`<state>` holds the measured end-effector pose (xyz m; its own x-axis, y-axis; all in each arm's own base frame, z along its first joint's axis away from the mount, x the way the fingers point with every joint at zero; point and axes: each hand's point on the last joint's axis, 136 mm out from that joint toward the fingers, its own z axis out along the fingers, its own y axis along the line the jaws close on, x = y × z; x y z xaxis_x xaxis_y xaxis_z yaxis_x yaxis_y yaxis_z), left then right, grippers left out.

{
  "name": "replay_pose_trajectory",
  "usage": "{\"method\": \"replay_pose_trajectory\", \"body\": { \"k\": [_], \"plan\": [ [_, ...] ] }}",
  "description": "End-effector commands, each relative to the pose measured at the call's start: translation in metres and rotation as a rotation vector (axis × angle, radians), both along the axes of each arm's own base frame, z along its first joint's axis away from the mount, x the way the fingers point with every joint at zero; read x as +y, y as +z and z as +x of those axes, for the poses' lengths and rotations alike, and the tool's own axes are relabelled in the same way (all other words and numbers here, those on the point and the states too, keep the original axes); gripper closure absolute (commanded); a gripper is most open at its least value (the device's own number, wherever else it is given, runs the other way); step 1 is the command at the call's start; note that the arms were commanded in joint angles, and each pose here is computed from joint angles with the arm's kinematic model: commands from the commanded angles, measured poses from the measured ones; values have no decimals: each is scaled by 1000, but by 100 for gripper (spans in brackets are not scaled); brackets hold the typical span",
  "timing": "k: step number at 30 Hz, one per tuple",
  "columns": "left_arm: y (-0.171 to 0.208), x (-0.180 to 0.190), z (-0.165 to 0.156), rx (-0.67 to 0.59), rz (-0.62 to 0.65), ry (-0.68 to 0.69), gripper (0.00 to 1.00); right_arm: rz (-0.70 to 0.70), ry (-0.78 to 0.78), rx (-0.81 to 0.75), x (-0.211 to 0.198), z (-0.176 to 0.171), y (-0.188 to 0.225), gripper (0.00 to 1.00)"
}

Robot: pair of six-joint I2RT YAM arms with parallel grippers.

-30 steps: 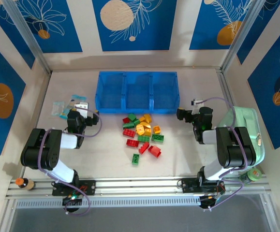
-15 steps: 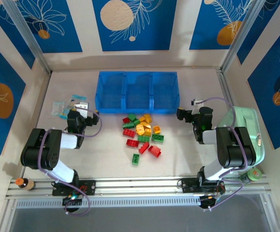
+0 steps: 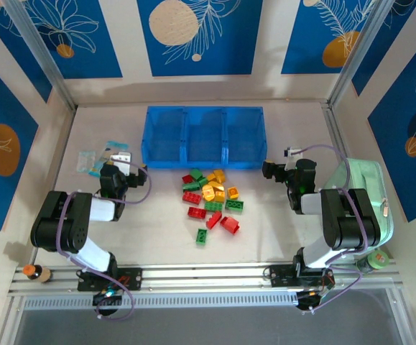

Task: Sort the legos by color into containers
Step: Pick up the lego from the middle-left of the table.

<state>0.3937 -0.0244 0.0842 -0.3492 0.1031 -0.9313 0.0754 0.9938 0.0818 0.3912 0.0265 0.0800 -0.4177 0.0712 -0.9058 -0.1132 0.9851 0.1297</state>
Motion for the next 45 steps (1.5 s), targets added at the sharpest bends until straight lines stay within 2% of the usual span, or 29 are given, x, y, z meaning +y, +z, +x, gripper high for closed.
{"method": "replay_pose_trajectory", "body": {
  "k": [1, 5, 8, 11, 13, 15, 16, 17, 20, 22, 24, 26, 27, 28, 29, 37, 45],
  "plan": [
    [6, 0, 4, -15, -12, -5, 0, 6, 11, -40, 3, 5, 15, 1],
    [24, 13, -3, -72, 16, 96, 0, -42, 46, -34, 14, 4, 34, 1],
    [52, 20, -6, -56, 54, 163, 0, -98, 106, -62, 32, -2, 65, 1],
    [84, 35, -10, -27, 29, 286, 0, -163, 186, -72, 53, -11, 92, 1],
    [106, 36, -15, -13, -15, 311, 0, -143, 192, -53, 62, -15, 111, 1],
    [127, 33, -24, -33, -120, 319, 0, -2, 49, 72, 44, -19, 109, 1],
    [139, 25, -29, -50, -176, 281, 0, 119, -120, 161, 23, -21, 98, 1],
    [147, 18, -34, -53, -239, 255, 0, 213, -155, 217, 18, -23, 96, 1],
    [155, 0, -49, -3, -332, 197, 0, 432, 18, 277, 38, -33, 108, 1],
    [153, -13, -60, 48, -329, 163, 0, 494, 41, 280, 45, -39, 118, 1],
    [149, -27, -71, 92, -305, 127, 0, 558, 1, 294, 44, -44, 127, 1],
    [145, -42, -84, 126, -276, 91, 0, 686, -179, 372, 30, -54, 122, 1],
    [142, -49, -89, 145, -267, 72, 0, 748, -153, 377, 34, -57, 127, 1],
    [139, -57, -95, 168, -264, 51, 0, 795, -33, 359, 48, -59, 139, 1],
    [134, -66, -100, 195, -269, 24, 1, 805, 21, 372, 58, -64, 144, 1],
    [81, -124, -146, 395, -300, -110, 7, 419, 93, 487, 119, -118, 170, 1],
    [48, -158, -181, 514, -299, -193, 12, 291, 130, 576, 134, -170, 147, 11]
  ]
}}
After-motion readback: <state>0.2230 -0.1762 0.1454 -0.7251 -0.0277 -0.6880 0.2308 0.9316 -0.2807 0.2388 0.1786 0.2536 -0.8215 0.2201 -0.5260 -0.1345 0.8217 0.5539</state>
